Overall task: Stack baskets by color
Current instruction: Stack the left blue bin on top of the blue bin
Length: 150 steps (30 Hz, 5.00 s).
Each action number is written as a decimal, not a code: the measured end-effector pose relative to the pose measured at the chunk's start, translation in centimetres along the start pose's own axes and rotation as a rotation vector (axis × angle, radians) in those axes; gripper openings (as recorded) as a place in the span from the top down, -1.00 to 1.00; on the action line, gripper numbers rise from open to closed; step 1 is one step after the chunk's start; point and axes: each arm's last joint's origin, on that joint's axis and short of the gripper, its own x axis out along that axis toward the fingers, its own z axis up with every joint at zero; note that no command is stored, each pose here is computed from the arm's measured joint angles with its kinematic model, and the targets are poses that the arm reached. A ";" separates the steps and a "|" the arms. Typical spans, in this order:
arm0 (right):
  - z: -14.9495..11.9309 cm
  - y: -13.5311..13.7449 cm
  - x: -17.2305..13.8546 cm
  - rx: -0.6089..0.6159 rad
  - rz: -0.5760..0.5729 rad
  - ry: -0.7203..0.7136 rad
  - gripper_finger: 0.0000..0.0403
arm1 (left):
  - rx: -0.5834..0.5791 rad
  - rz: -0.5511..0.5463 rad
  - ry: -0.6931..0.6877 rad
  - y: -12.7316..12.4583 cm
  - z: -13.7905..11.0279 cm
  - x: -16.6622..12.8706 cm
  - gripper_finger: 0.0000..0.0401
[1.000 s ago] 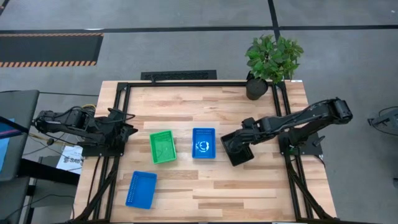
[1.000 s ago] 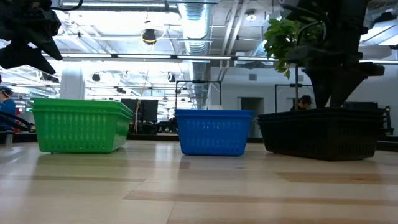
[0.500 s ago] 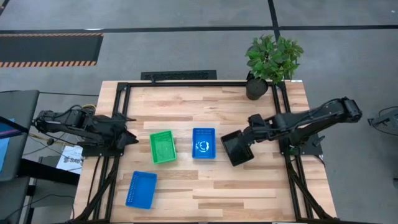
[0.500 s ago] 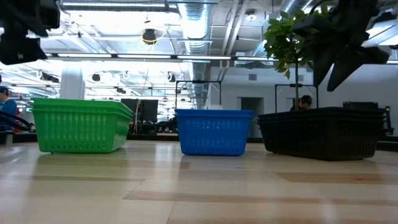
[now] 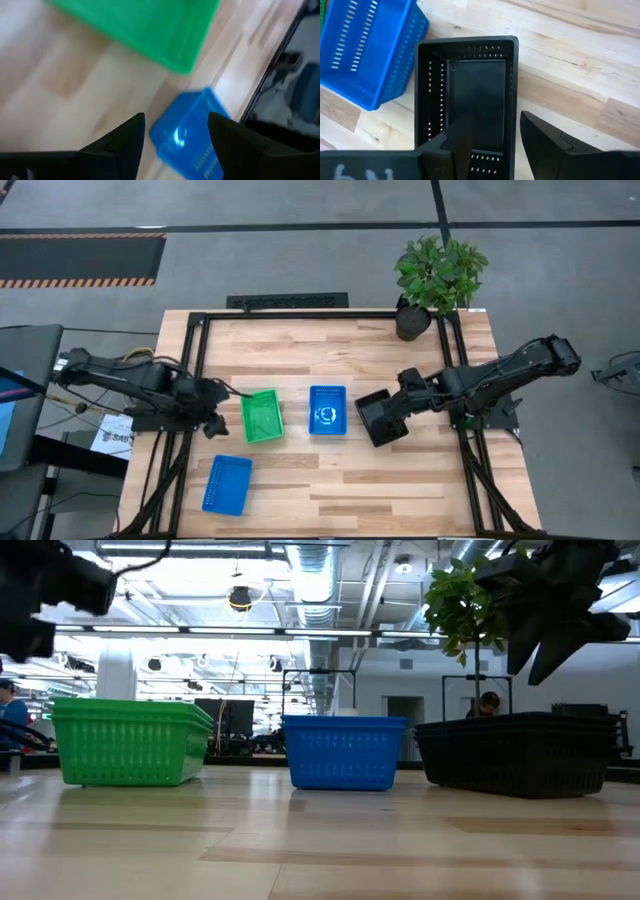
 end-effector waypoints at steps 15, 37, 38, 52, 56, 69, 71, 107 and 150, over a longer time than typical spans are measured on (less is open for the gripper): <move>0.0 0.0 0.0 -0.021 0.002 0.001 0.10 | -0.251 0.153 0.218 -0.7 -2.3 1.6 0.01; 0.0 0.4 0.0 -0.087 0.037 -0.005 0.10 | -0.343 0.258 0.159 -3.3 -7.1 4.5 -0.30; 0.1 0.4 0.0 -0.093 0.043 -0.005 0.10 | -0.343 0.268 0.157 -3.5 -7.2 5.0 -0.31; 0.2 1.3 -0.2 -0.116 0.137 -0.001 0.10 | -0.443 0.337 0.155 -5.3 -8.0 11.0 -0.16; 0.5 2.0 -1.3 -0.137 0.190 -0.003 0.10 | -0.453 0.303 0.190 -5.9 -8.3 12.7 0.20; 1.1 3.9 -3.3 -0.153 0.351 -0.008 0.10 | -0.512 0.171 0.080 -7.1 -7.7 15.0 0.98; 0.8 4.1 -3.5 -0.150 0.371 0.005 0.11 | -0.535 0.132 0.032 -7.3 -7.4 15.1 0.99; -4.0 8.1 -2.1 -0.366 0.432 -0.319 0.19 | -0.570 0.087 -0.611 -14.0 3.7 9.1 1.00; 8.3 10.6 1.3 -0.306 0.240 -0.668 0.16 | -0.210 0.506 -0.899 -7.5 18.7 1.2 1.00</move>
